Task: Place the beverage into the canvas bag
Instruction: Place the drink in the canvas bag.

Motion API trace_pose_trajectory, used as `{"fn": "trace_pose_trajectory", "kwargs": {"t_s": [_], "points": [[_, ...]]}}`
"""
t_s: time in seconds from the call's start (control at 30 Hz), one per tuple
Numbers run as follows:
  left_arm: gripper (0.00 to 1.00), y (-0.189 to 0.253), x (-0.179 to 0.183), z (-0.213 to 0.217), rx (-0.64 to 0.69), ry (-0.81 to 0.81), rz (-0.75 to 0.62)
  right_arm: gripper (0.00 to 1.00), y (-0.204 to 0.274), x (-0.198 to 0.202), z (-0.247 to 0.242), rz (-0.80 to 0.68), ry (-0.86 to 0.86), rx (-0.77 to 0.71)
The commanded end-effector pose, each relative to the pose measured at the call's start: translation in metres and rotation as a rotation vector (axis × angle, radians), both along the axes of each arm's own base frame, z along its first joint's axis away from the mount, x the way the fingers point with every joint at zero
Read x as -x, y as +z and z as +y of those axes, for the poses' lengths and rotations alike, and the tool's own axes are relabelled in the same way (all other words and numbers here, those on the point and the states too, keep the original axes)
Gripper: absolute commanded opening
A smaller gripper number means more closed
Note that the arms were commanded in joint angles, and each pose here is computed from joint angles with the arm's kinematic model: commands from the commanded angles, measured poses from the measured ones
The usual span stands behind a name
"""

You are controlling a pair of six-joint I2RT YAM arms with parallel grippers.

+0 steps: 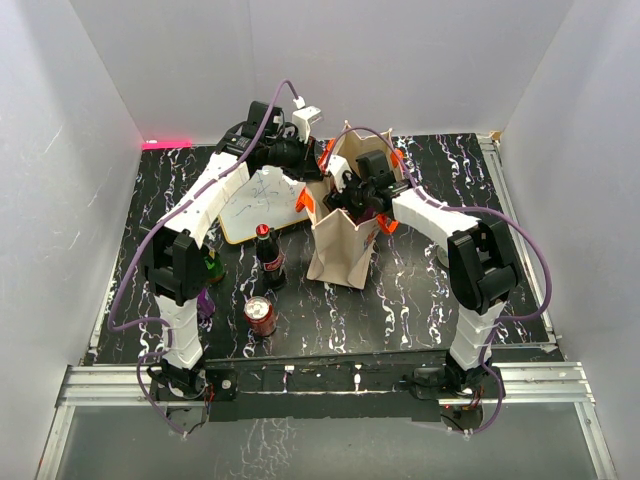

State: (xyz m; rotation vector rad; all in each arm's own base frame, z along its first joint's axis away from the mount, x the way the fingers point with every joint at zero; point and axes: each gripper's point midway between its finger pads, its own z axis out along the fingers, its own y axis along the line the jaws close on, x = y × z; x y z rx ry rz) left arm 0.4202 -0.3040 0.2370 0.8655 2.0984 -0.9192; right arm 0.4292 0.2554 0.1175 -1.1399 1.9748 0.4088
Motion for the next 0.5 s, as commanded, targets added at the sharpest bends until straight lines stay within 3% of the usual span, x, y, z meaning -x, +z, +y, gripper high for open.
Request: {"fn": "trace_pose_trajectory", "kwargs": {"t_s": [0.0, 0.2, 0.47], "points": [[0.00, 0.036, 0.008, -0.003, 0.056, -0.038, -0.070, 0.72, 0.032, -0.006, 0.011, -0.034, 0.018, -0.054], [0.00, 0.037, 0.008, -0.003, 0.061, -0.033, -0.072, 0.86, 0.045, -0.011, 0.015, -0.029, 0.010, -0.072], [0.00, 0.038, 0.007, -0.004, 0.067, -0.028, -0.073, 0.89, 0.072, -0.013, 0.018, -0.046, -0.010, -0.114]]}}
